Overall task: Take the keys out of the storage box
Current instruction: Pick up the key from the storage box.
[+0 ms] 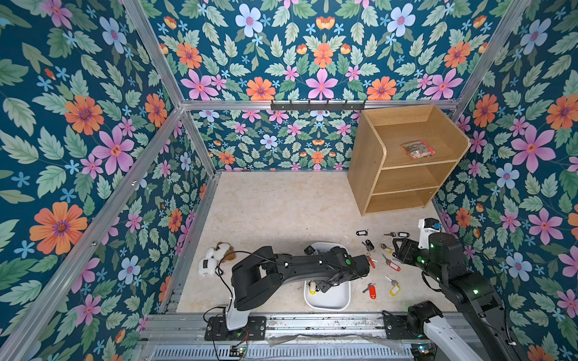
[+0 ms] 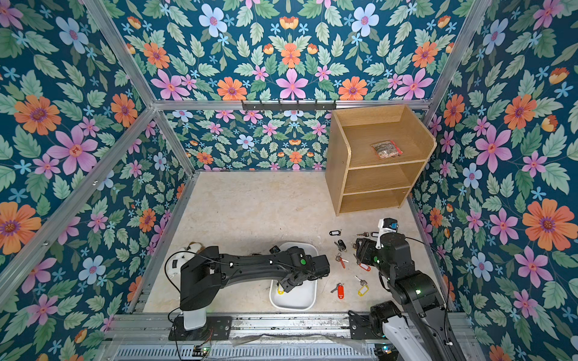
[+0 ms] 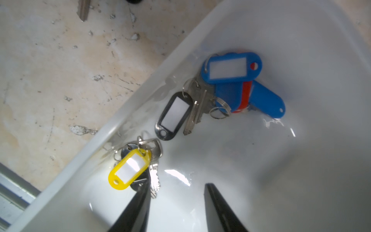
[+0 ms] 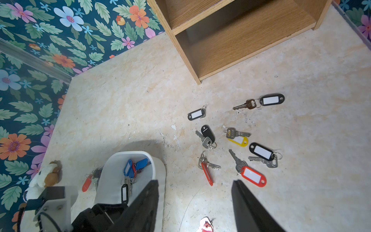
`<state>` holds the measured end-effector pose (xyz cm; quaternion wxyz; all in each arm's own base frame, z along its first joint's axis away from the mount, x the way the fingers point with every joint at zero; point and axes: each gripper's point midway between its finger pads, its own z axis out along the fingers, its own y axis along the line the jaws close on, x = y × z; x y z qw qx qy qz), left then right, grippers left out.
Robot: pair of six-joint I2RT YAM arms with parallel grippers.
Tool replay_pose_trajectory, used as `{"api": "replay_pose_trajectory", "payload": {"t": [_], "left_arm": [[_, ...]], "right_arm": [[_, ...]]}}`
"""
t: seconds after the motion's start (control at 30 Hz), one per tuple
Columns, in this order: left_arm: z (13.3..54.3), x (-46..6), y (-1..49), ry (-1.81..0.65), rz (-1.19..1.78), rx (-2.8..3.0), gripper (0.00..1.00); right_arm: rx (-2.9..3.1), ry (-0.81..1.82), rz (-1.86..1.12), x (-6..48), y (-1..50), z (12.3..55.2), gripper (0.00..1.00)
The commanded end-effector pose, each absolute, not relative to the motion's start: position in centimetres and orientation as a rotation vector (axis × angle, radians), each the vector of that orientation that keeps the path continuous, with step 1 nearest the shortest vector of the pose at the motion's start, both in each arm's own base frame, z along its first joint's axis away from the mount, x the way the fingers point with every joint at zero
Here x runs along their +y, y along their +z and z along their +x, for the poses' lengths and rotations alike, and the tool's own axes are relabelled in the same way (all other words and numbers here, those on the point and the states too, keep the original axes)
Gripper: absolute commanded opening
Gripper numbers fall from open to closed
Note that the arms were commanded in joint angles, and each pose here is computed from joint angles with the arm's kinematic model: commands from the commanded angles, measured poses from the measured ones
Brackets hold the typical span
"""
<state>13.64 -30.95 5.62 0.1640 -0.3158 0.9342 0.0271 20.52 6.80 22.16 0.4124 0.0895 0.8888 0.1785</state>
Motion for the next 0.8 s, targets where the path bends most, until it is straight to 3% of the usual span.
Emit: {"api": "replay_pose_trajectory", "payload": {"t": [0.0, 0.13, 0.17, 0.43, 0.7, 0.77], "left_arm": [[13.2, -29.0, 6.1, 0.186, -0.9, 2.645, 0.34], [12.9, -27.7, 6.1, 0.256, -0.929, 2.629, 0.03], [12.9, -27.5, 6.0, 0.271, -0.93, 2.627, 0.0], [13.4, -26.8, 5.0, 0.304, -0.936, 2.629, 0.02], [13.6, -26.4, 3.7, 0.267, -0.962, 2.652, 0.23], [13.6, -26.5, 3.5, 0.259, -0.962, 2.658, 0.33]], "right_arm": [[2.219, 0.444, 0.222, 6.8, 22.4, 20.8, 0.62], [2.222, 0.443, 0.222, 6.8, 22.3, 20.8, 0.62], [2.222, 0.444, 0.223, 6.8, 22.4, 20.8, 0.62], [2.233, 0.439, 0.221, 6.8, 22.1, 20.9, 0.63], [2.24, 0.438, 0.22, 6.9, 22.0, 20.9, 0.63], [2.242, 0.437, 0.22, 6.9, 22.0, 20.9, 0.63]]}}
